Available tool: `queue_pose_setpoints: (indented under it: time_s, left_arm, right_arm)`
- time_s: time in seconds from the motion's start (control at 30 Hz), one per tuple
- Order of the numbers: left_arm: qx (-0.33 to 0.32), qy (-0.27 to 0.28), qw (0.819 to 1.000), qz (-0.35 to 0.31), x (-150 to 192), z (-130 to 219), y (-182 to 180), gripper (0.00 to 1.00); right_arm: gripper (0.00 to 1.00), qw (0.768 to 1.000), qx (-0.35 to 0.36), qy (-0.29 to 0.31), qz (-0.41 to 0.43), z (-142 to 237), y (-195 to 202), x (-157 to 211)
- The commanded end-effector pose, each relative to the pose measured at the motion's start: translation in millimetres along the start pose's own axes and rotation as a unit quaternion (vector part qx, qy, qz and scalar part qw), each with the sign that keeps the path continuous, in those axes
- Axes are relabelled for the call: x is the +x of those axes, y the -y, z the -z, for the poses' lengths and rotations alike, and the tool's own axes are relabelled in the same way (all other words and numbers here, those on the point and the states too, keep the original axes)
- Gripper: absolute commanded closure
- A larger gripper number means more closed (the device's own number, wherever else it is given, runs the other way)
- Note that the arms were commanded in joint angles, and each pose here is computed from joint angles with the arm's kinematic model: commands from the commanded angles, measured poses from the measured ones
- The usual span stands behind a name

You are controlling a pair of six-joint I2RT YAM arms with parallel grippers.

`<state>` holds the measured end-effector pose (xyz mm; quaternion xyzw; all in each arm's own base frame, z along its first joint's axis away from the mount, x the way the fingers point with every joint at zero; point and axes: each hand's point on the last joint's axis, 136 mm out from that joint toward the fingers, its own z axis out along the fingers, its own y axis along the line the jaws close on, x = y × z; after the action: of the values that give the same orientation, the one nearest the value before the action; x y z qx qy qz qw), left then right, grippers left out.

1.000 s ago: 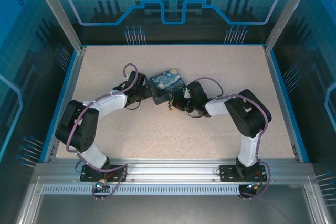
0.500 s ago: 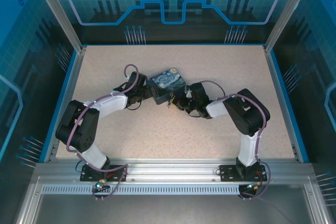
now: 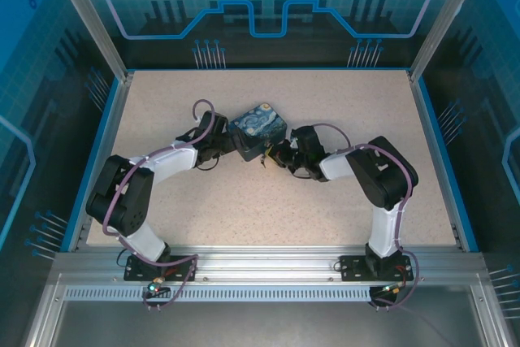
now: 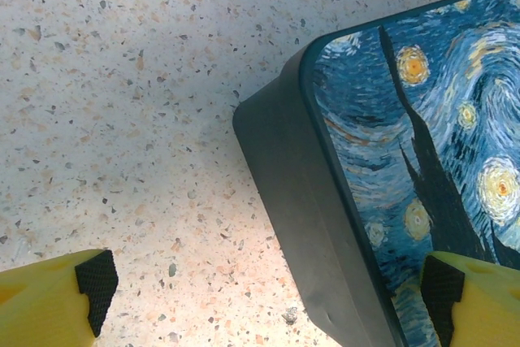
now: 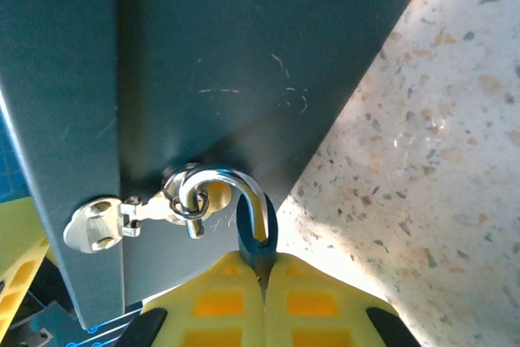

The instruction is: Unlock the padlock with the key

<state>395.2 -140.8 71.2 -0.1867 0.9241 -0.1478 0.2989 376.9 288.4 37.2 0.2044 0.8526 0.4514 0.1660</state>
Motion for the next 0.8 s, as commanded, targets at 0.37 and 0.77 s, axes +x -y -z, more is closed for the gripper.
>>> queue_pose_setpoints:
  time_s: [0.37, 0.77]
  left_arm:
    - [-0.042, -0.043, 0.998, -0.011, 25, -7, -23, 0.05]
    - [-0.042, -0.045, 0.998, -0.013, 24, -9, -21, 0.05]
  right_arm:
    - [1.00, 0.995, 0.085, 0.043, 0.018, 6, 24, -37]
    - [1.00, 0.993, 0.098, -0.001, 0.067, 11, 20, -41]
